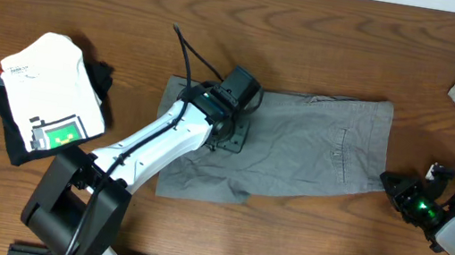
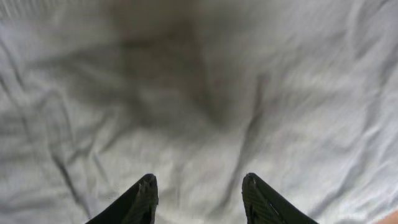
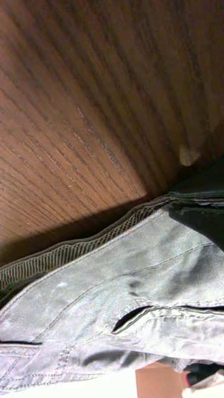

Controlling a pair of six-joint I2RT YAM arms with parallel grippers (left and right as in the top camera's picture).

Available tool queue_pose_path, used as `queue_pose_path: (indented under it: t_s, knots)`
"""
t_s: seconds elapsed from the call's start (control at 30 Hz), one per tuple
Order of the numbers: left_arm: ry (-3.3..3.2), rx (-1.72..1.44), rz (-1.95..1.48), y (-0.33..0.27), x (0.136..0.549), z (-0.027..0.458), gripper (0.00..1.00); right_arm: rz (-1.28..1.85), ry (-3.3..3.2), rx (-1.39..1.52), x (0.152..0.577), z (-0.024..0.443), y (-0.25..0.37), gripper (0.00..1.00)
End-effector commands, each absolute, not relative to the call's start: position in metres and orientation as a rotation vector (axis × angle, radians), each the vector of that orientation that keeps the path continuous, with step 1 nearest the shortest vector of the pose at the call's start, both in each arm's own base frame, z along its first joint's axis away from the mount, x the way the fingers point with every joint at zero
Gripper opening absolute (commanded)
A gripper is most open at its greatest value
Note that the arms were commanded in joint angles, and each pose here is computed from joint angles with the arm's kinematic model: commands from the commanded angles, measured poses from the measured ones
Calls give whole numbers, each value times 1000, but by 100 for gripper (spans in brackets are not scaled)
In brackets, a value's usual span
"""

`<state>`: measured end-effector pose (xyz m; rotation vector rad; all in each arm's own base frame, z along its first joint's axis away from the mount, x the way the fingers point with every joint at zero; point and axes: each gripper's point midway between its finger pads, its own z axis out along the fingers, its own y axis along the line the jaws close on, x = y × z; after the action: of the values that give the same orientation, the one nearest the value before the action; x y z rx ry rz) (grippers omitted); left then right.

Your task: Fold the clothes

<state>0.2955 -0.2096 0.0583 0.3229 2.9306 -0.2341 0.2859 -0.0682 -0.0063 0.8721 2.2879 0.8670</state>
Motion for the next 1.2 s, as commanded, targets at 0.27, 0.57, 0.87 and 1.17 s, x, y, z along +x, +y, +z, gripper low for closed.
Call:
queue_pose_path:
  t_s: [0.27,0.57,0.87,1.17]
  knots:
    - [3067,273,-442,-226,265,58,46,681,2307,865,291,34,-92,1]
    - [3048,-11,-684,-260,271,69,36,544,2292,853,285,90,-102,1]
    - [2983,52,-889,-327,248,84,36,531,2293,826,275,103,-95,1]
    - [2981,-227,-727,-342,230,69,32,537,2308,826,272,101,-93,1]
